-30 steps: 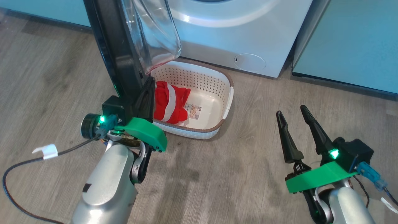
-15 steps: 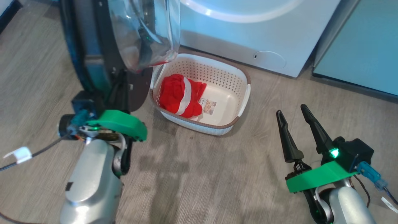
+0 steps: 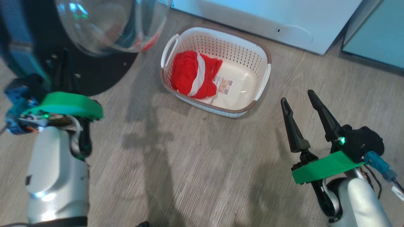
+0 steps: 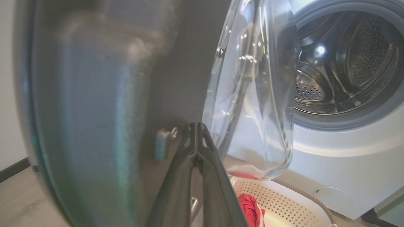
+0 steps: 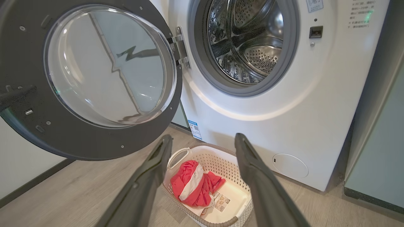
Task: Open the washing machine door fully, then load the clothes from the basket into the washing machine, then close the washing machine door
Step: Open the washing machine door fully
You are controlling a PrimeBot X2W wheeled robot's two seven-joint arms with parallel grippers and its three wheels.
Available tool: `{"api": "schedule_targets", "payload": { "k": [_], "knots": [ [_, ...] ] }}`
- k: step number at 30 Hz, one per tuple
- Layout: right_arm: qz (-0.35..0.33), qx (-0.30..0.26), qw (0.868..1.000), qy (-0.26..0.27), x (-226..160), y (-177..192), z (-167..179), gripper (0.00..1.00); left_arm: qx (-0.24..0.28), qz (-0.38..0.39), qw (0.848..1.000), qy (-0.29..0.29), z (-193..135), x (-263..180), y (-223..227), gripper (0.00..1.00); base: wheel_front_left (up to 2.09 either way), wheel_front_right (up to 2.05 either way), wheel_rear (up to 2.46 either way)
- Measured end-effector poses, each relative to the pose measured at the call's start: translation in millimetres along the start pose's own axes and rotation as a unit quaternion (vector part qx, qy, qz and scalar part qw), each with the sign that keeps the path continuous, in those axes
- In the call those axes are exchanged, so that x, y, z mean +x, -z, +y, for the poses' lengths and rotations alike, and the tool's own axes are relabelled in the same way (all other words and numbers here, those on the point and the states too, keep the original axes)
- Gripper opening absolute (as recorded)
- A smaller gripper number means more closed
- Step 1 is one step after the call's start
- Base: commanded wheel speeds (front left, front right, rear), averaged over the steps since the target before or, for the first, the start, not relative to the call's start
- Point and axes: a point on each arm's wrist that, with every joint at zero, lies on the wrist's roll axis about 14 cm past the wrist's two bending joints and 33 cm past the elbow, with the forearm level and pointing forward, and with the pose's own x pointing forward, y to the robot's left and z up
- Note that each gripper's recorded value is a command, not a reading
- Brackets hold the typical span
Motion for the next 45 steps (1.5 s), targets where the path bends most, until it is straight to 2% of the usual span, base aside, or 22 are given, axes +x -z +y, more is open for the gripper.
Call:
{"api": "schedule_targets", "payload": {
  "k": [16,25,31,35,45],
  "knots": [
    [0.034,0.002,0.999,0.007,11,26,-14,1.0,0.03,-0.025,0.995,-0.093,81,45,-21,0.0,0.0,0.0,0.0],
    [0.047,0.0,0.999,0.013,13,37,-22,1.0,0.053,-0.029,0.991,-0.118,107,66,-32,0.0,0.0,0.0,0.0],
    [0.048,-0.002,0.999,0.018,16,39,-27,1.0,0.066,-0.028,0.991,-0.117,111,74,-35,0.0,0.0,0.0,0.0],
    [0.043,0.026,0.998,0.029,15,35,-32,1.0,0.071,-0.03,0.991,-0.11,110,73,-38,0.0,0.0,0.0,0.0],
    [0.019,0.025,0.999,0.034,9,16,-30,1.0,0.086,-0.058,0.993,-0.061,91,64,-62,0.0,0.0,0.0,0.0]
  ]
}}
